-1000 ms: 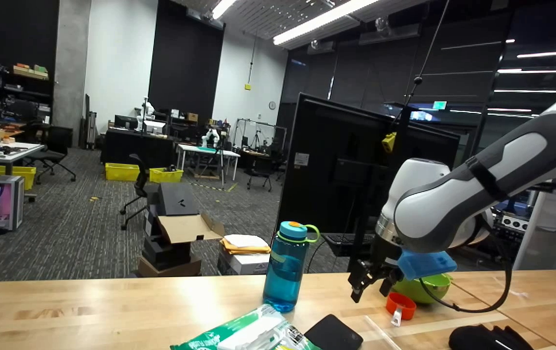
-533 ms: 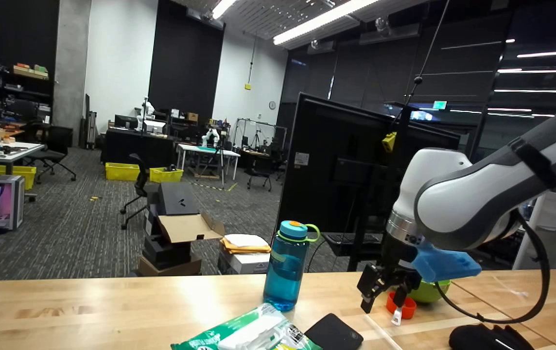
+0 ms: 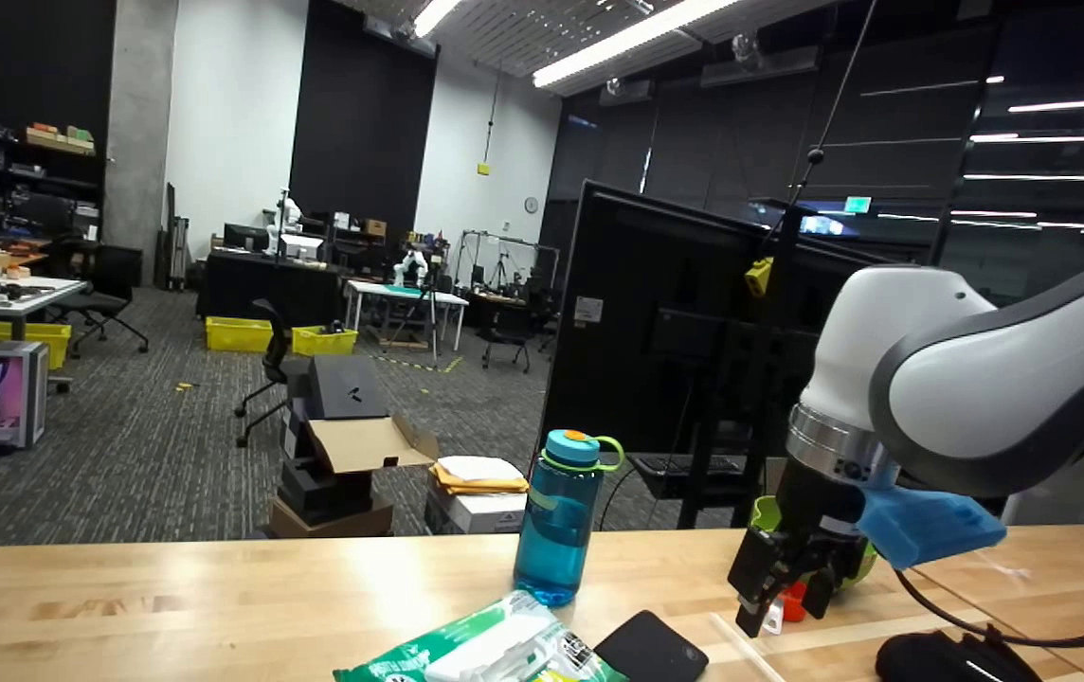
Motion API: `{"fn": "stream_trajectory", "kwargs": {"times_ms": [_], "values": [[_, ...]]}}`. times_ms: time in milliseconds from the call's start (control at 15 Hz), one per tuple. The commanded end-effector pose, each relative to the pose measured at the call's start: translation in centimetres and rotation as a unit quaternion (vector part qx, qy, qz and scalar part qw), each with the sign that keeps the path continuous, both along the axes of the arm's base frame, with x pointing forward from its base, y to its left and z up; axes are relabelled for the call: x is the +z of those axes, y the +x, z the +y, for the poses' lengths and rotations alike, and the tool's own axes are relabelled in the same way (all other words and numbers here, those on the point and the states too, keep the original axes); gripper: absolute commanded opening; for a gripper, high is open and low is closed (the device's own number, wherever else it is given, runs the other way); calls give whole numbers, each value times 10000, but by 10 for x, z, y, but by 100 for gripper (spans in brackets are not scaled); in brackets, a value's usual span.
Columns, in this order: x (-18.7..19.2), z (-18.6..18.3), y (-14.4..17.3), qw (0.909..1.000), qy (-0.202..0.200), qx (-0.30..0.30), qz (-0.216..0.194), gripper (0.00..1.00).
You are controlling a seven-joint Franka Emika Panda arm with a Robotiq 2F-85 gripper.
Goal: Use the straw to stir the contents of the green bowl
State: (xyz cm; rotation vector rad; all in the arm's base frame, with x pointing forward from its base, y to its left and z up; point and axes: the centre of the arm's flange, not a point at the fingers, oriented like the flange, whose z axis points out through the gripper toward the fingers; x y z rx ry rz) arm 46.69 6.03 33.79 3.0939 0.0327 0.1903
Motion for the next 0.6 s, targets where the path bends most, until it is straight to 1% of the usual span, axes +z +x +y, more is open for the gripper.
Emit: {"fn": "stream_trajectory", "kwargs": {"times_ms": [0,267,333,400,533], "values": [[21,3,-38,9998,-163,75,-101,100],[17,18,-59,9995,-229,145,-189,100],[15,28,-66,9993,-239,144,-231,100],[12,17,-43,9998,-105,164,-90,100],[10,25,-53,9997,-136,170,-96,100]]}}
